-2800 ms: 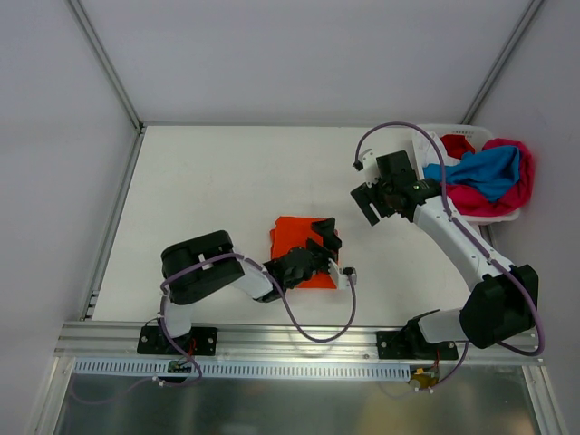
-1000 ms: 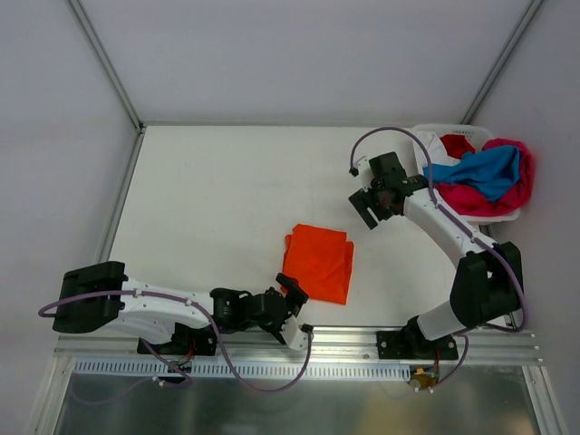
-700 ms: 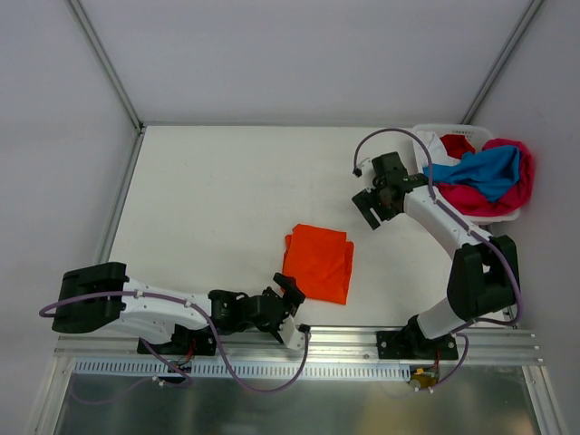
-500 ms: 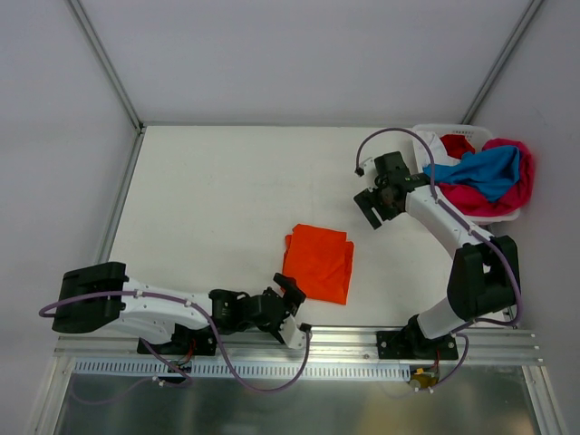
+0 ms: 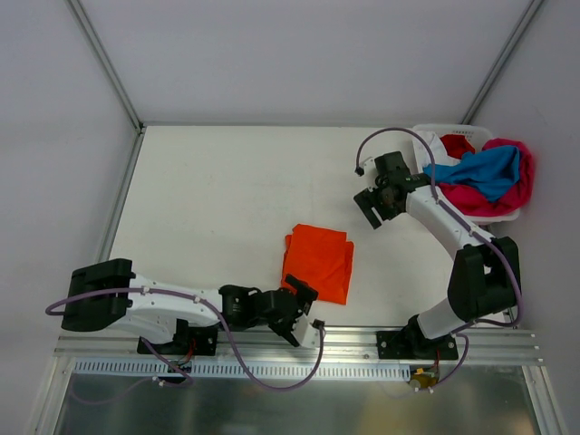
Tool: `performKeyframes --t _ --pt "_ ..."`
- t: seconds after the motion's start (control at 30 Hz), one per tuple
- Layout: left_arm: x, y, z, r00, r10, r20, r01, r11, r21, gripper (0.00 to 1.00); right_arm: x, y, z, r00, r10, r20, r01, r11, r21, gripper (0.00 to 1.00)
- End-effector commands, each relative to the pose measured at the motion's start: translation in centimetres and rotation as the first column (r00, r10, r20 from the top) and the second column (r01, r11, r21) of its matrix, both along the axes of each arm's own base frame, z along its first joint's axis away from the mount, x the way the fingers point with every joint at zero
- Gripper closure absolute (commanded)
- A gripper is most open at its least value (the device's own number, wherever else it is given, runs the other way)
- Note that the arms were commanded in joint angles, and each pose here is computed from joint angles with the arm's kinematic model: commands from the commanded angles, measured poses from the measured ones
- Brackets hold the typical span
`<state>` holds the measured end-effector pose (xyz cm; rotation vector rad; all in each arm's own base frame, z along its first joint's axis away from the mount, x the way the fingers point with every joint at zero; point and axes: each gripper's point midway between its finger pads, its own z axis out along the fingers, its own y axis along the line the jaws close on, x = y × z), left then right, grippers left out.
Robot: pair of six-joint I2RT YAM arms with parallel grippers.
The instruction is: Fold and stack the t-shirts
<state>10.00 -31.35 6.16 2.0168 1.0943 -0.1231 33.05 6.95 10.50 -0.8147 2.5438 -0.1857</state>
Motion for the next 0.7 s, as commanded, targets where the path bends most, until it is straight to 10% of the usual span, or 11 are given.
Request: performKeyframes --t 0.0,0.67 --pt "-0.7 -1.2 -0.2 0.999 -0.015 -0.043 0.013 0.998 -0.062 0.01 0.1 -0.4 2.1 0.998 -0.016 0.059 0.016 1.000 0.010 0.17" --pt "8.1 -3.5 -4.5 0.978 0.193 0.079 -0.187 0.979 -0.079 0.12 0.2 -1.1 3.4 0.994 -0.039 0.100 0.037 0.999 0.017 0.17"
